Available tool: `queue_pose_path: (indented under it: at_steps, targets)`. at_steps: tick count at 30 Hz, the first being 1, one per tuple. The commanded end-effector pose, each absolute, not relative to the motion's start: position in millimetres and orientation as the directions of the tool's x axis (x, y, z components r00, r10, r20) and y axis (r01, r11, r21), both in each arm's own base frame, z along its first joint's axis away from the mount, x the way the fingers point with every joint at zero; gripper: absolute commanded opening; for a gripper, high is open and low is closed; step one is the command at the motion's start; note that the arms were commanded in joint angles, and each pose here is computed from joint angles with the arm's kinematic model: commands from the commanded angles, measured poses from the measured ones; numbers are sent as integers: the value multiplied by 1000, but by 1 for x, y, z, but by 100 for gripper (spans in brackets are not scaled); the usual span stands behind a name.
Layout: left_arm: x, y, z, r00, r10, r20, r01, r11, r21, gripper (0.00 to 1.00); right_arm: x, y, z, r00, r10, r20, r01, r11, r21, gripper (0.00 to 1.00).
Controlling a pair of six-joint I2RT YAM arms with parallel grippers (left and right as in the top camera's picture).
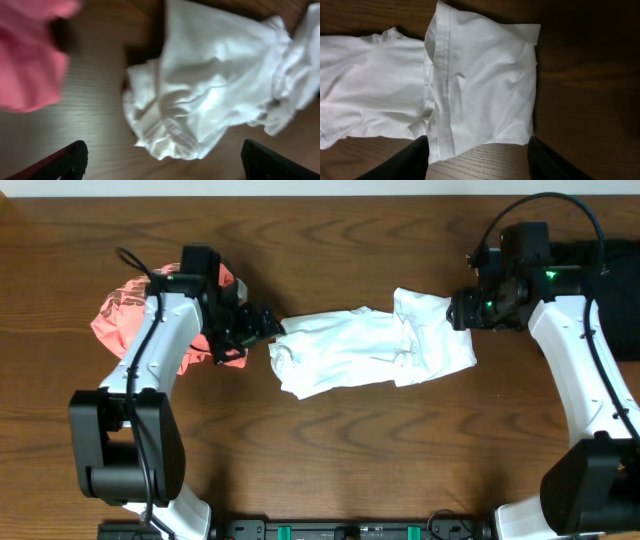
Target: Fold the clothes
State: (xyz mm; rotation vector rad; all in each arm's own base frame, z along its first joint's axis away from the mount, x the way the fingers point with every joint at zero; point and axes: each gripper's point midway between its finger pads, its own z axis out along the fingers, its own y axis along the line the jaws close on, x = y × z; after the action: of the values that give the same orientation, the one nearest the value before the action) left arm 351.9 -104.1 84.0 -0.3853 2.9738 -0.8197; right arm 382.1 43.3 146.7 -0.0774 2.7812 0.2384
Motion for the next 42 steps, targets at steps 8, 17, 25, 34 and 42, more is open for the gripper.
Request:
queue_pose_path:
  at_steps: [8,17,25,34,42]
  targets:
    - [340,-123,59,-990,-139,-32,-88,772,-629,98,381,46,146,-938,-60,-343,-118,981,152,61]
    - [335,-124,25,-984,-138,-111,-34,763,-646,99,379,46,146,-940,-59,-337,-117,981,153,61]
    - [336,-131,16,-973,-127,-190,35,738,-673,86,379,46,146,-940,-57,-335,-115,981,154,61]
    - [329,-163,18,-975,-48,-216,114,728,-676,62,379,46,146,-941,-48,-334,-106,982,157,61]
    - [338,-162,23,-972,-101,-212,76,720,-690,12,379,46,146,-942,-48,-333,-106,982,157,61]
